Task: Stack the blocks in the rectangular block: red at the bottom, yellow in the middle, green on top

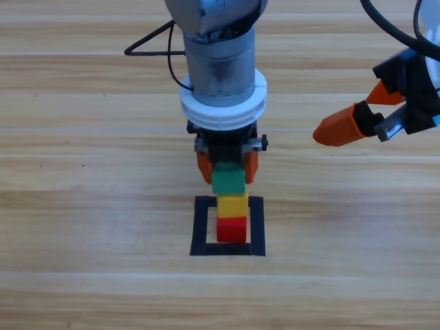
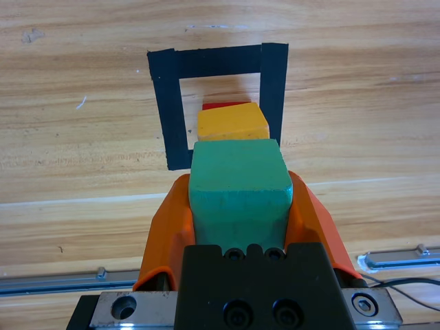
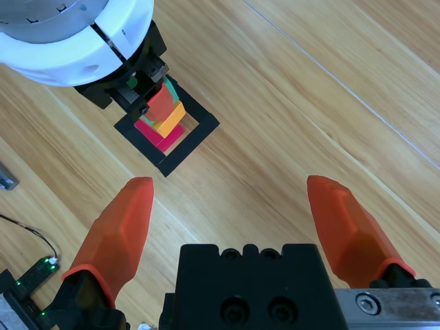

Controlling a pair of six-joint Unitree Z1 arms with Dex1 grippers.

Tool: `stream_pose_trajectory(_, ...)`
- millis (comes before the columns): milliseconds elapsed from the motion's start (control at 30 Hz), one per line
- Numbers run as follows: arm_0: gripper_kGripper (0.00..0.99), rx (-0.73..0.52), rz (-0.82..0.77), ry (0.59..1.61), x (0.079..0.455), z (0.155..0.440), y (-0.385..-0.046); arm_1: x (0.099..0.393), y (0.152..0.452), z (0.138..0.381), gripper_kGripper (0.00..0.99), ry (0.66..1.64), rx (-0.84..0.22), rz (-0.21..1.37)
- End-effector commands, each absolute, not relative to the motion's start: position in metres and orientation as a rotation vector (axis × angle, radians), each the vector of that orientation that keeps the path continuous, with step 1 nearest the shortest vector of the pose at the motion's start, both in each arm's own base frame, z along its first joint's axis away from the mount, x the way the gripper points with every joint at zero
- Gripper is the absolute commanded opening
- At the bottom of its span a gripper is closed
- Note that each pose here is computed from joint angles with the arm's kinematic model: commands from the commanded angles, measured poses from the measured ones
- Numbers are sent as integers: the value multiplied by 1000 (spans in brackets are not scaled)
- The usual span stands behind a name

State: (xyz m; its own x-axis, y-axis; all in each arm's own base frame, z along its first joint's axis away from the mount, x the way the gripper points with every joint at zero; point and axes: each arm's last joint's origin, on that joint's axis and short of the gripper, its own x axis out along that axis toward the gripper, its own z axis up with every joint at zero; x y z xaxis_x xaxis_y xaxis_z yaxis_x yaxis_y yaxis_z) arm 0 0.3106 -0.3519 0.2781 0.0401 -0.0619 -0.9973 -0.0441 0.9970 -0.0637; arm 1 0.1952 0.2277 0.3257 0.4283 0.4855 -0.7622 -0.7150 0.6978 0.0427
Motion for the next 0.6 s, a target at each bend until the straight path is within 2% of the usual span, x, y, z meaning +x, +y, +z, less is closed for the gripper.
stream_pose_trajectory(33, 0, -34, -3, 1575, 312, 251, -364, 196, 219, 319, 985, 880, -311, 753)
stream_pose_trajectory(600, 6, -30, 2, 1580, 312, 248, -365, 196, 219, 318, 985, 886, -311, 758)
